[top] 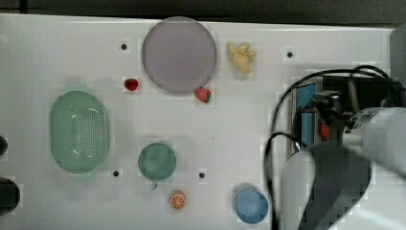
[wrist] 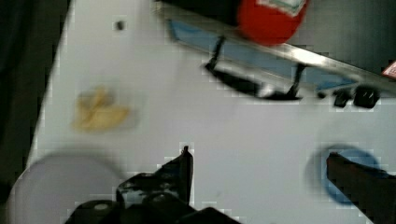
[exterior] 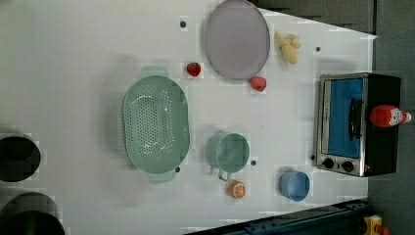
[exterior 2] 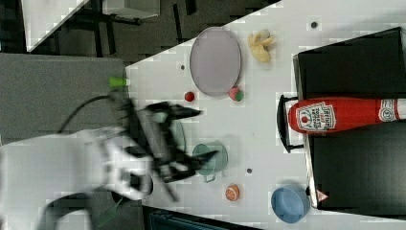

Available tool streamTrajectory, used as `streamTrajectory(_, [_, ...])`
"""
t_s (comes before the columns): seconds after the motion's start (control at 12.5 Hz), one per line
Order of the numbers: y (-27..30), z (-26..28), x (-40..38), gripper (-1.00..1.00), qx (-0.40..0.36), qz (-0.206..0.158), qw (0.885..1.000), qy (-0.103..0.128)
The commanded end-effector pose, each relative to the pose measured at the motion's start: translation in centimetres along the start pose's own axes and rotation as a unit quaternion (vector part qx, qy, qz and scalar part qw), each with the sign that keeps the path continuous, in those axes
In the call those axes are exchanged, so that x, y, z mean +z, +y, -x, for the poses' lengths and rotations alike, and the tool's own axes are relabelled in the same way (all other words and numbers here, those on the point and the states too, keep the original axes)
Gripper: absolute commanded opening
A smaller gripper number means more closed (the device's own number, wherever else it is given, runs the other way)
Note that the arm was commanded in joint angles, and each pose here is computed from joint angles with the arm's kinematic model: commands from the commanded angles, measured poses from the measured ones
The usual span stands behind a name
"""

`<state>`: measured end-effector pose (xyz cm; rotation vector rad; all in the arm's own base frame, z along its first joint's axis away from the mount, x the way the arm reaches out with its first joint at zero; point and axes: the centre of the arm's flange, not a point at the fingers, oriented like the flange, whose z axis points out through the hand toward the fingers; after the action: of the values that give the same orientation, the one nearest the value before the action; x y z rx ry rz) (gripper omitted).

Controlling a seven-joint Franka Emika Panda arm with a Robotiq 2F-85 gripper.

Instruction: Pick Ketchup from oven and place it on table.

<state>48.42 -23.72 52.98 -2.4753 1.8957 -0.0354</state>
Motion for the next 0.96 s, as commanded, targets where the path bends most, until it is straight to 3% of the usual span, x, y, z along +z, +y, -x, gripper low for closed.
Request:
streamTrajectory(0.08, [2.1,-4.5,0.9,1.00,0.050,-0.025,0.998,0.027])
streamTrajectory(0.56, [1.8,-11.7,7.4,1.00,0.101,-0.002,0.992,0.073])
streamTrajectory(0.64, [2.0,-12.5,8.7,1.00,0.112,-0.004,0.991,0.072])
streamTrajectory(0.96, [2.3,-13.6,13.8,1.00,0.156,-0.002,0.987,0.030])
